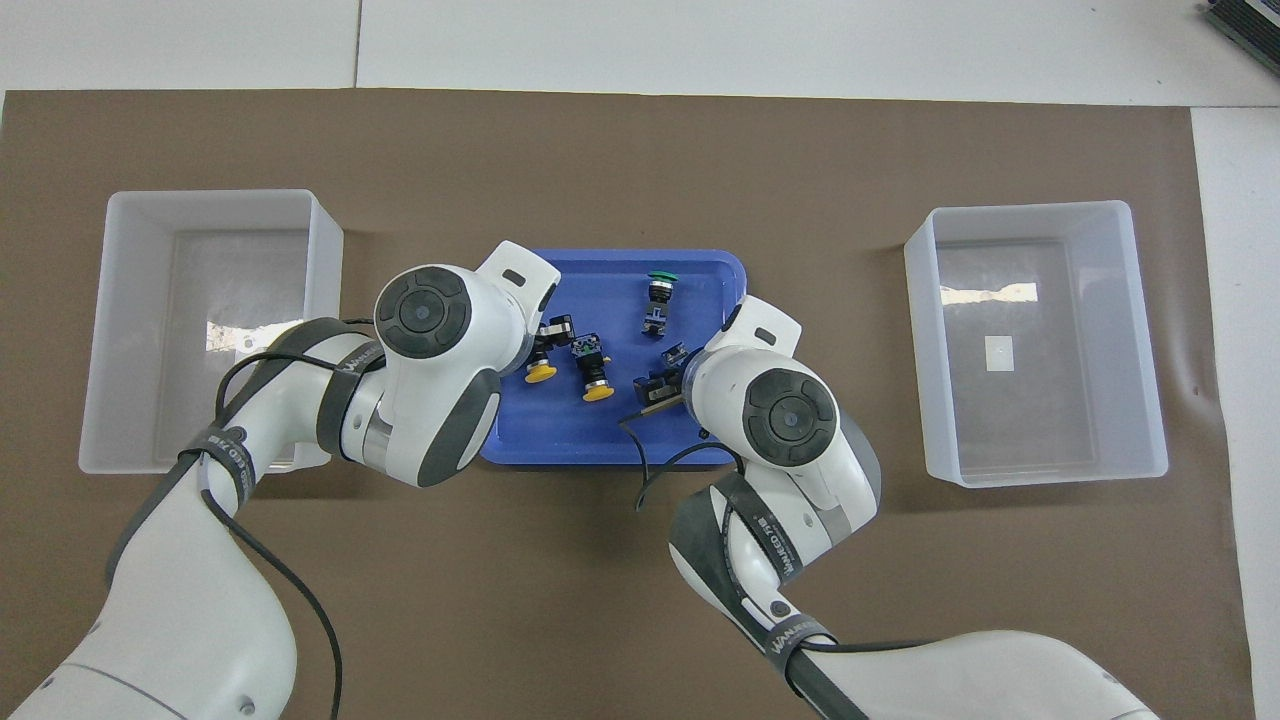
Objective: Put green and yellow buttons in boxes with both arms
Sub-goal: 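Grasp a yellow button with the left gripper while the right gripper grasps a green button, then place the yellow button in the left box while the right gripper places green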
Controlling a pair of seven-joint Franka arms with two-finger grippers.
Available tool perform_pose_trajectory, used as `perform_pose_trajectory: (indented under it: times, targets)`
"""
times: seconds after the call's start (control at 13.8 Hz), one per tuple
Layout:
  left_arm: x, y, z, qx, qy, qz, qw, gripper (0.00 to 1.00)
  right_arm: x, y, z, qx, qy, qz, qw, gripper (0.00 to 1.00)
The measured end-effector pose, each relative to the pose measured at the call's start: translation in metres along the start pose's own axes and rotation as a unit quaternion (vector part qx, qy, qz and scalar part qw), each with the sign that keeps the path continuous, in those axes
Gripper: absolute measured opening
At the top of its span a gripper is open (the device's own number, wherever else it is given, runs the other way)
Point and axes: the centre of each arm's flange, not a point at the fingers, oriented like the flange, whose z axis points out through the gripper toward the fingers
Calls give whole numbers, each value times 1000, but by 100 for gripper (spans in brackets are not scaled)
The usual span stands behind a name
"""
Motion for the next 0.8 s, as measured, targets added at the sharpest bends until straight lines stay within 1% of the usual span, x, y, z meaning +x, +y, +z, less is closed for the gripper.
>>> perform_pose_trajectory:
  times: [0.07,0.22,0.29,0.36,0.43,0.58,0.8]
  targets:
    - [10,-1,-16,6,-7,-5,1000,46,0,0,0,0,0,-3,1000,87]
    - [29,-12,-52,16,-19,-20,999,46,0,0,0,0,0,-3,1000,59]
    - [40,-21,-73,19,-23,-29,999,46,0,-1,0,0,0,-3,1000,48]
    - [51,-31,-93,22,-26,-32,999,46,0,-1,0,0,0,-3,1000,38]
    - [63,-45,-111,24,-29,-27,999,46,0,-1,0,0,1,-3,1000,32]
    - [90,-88,-138,27,-35,-5,999,46,0,-1,0,0,1,-3,1000,32]
    - [123,-164,-148,6,-41,44,998,46,2,-1,-4,1,4,-3,1000,32]
